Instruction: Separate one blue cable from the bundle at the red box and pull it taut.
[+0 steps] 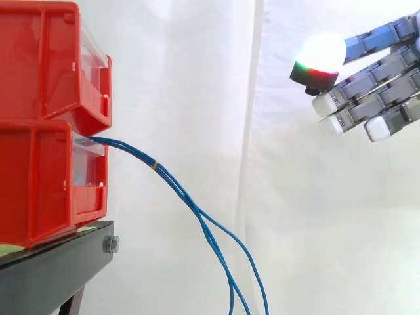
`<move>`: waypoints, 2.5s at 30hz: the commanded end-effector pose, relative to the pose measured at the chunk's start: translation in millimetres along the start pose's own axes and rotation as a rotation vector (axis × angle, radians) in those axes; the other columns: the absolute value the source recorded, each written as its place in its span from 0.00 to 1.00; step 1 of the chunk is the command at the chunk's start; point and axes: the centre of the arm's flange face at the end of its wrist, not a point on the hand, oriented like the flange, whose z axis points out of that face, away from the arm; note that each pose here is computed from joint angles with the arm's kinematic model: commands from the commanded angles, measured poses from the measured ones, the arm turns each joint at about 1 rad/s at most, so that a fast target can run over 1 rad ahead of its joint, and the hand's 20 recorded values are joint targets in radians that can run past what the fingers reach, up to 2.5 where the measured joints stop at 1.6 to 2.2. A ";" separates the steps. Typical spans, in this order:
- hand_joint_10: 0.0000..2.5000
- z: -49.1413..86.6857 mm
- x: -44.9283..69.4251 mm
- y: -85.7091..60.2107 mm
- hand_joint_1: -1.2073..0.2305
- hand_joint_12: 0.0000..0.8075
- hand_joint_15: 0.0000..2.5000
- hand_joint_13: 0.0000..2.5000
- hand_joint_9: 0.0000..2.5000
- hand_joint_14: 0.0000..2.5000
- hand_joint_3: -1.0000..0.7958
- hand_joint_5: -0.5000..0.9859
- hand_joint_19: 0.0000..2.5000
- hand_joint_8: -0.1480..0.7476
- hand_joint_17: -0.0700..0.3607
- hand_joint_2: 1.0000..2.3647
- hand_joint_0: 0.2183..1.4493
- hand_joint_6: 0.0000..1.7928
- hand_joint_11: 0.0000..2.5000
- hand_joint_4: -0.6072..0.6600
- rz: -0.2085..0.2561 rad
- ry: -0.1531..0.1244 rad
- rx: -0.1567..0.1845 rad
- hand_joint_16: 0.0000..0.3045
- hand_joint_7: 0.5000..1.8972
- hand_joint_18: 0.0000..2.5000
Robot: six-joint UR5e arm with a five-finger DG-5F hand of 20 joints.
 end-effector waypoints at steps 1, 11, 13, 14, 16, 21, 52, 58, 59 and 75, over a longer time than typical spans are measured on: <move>0.00 -0.2 0.0 -0.3 0.40 0.50 0.10 0.12 0.15 0.00 0.31 0.19 0.19 0.51 0.50 0.00 0.27 0.28 0.13 0.64 0.000 0.000 0.001 0.21 0.22 0.14; 0.00 -0.1 -0.1 0.5 0.40 0.49 0.10 0.12 0.15 0.00 0.32 0.19 0.20 0.50 0.49 0.00 0.27 0.28 0.13 0.64 0.000 0.000 -0.001 0.21 0.22 0.15; 0.00 -0.2 -0.2 -0.3 0.40 0.49 0.10 0.12 0.15 0.00 0.32 0.19 0.20 0.50 0.49 0.00 0.27 0.28 0.13 0.64 0.000 -0.001 0.001 0.21 0.22 0.15; 0.00 -0.2 0.0 -0.3 0.40 0.49 0.10 0.12 0.15 0.00 0.32 0.19 0.20 0.50 0.49 0.00 0.27 0.28 0.13 0.64 0.000 0.000 0.001 0.21 0.22 0.15; 0.00 -0.1 -0.1 0.5 0.40 0.50 0.10 0.12 0.15 0.00 0.32 0.19 0.20 0.50 0.49 0.00 0.27 0.28 0.13 0.64 0.000 0.000 -0.001 0.21 0.22 0.15; 0.00 -0.2 -0.2 -0.3 0.40 0.50 0.10 0.12 0.15 0.00 0.32 0.19 0.20 0.50 0.49 0.00 0.27 0.28 0.13 0.64 0.000 -0.001 0.001 0.21 0.22 0.16; 0.00 43.5 39.8 -25.6 0.40 0.50 0.10 0.12 0.15 0.00 0.32 0.19 0.20 0.51 0.47 0.00 0.28 0.28 0.13 0.65 -0.062 0.000 -0.132 0.19 0.22 0.16; 0.00 48.3 47.5 -33.5 0.40 0.50 0.10 0.12 0.15 0.00 0.32 0.19 0.20 0.51 0.47 0.00 0.28 0.28 0.13 0.65 -0.077 -0.007 -0.128 0.19 0.22 0.16; 0.00 50.5 49.4 -36.9 0.41 0.50 0.10 0.12 0.15 0.00 0.32 0.19 0.20 0.51 0.47 0.00 0.28 0.28 0.13 0.65 -0.080 -0.011 -0.124 0.19 0.23 0.16; 0.00 77.2 69.3 -72.2 0.41 0.50 0.10 0.12 0.15 0.00 0.32 0.19 0.20 0.51 0.47 0.00 0.28 0.28 0.14 0.66 -0.093 -0.023 -0.105 0.19 0.22 0.16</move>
